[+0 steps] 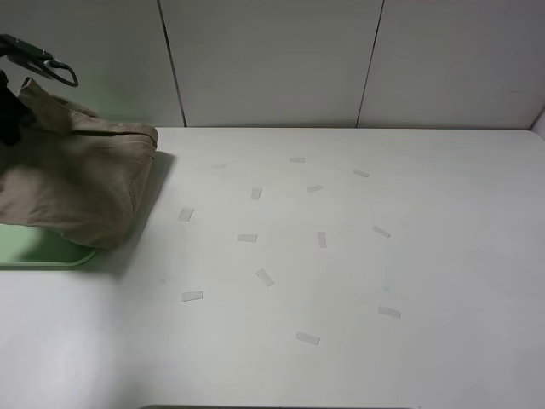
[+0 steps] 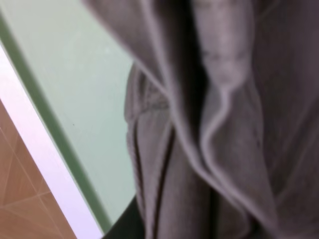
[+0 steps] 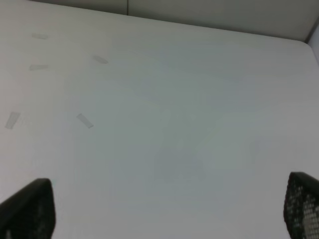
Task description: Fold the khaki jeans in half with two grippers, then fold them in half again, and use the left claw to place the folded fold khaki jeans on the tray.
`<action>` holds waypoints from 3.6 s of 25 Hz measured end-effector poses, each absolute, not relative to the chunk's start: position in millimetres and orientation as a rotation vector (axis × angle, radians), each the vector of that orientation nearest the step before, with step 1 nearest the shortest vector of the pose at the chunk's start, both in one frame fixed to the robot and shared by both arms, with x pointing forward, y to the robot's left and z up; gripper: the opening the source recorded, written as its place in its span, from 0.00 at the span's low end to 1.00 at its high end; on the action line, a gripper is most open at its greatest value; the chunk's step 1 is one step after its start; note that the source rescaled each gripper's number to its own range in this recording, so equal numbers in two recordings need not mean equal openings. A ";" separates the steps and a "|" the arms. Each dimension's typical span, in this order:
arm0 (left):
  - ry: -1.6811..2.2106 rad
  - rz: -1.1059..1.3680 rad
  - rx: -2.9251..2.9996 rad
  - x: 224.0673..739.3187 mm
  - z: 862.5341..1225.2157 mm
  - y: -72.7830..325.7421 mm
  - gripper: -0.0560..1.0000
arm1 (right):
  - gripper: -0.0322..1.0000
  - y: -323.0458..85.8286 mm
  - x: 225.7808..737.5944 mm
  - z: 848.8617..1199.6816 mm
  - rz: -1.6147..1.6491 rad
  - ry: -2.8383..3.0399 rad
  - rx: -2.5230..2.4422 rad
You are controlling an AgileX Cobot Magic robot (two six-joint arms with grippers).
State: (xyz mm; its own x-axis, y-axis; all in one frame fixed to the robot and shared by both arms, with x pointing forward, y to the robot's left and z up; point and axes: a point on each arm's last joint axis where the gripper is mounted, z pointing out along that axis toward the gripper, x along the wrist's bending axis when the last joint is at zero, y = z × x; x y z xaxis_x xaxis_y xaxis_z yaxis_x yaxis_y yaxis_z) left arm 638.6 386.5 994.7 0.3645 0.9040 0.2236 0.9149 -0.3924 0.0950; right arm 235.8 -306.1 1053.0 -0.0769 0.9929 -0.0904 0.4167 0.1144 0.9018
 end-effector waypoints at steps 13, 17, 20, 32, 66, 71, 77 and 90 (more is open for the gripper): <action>-1.759 -0.452 -2.477 622.5 966.5 428.2 0.17 | 1.00 -306.1 235.8 1053.0 0.933 1.613 1.409; -1.783 -0.531 -2.468 626.1 967.9 432.1 0.17 | 1.00 -306.1 235.8 1053.0 0.933 1.613 1.409; -1.786 -0.590 -2.475 629.6 968.2 433.5 0.17 | 1.00 -306.1 235.8 1053.0 0.933 1.613 1.409; -1.842 -0.580 -2.444 629.8 963.8 434.3 0.42 | 1.00 -306.1 235.8 1053.0 0.933 1.613 1.409; -2.188 -0.857 -2.307 603.7 972.5 422.1 0.33 | 1.00 -306.1 235.8 1053.0 0.933 1.613 1.409; -2.220 -0.904 -2.285 594.1 957.7 431.7 0.08 | 1.00 -306.1 235.8 1053.0 0.933 1.613 1.409; -2.269 -0.936 -2.213 577.3 941.1 451.4 0.06 | 1.00 -306.1 235.8 1053.0 0.933 1.613 1.409; -2.312 -1.289 -2.127 548.0 918.9 486.1 0.05 | 1.00 -306.0 235.8 1053.0 0.934 1.613 1.409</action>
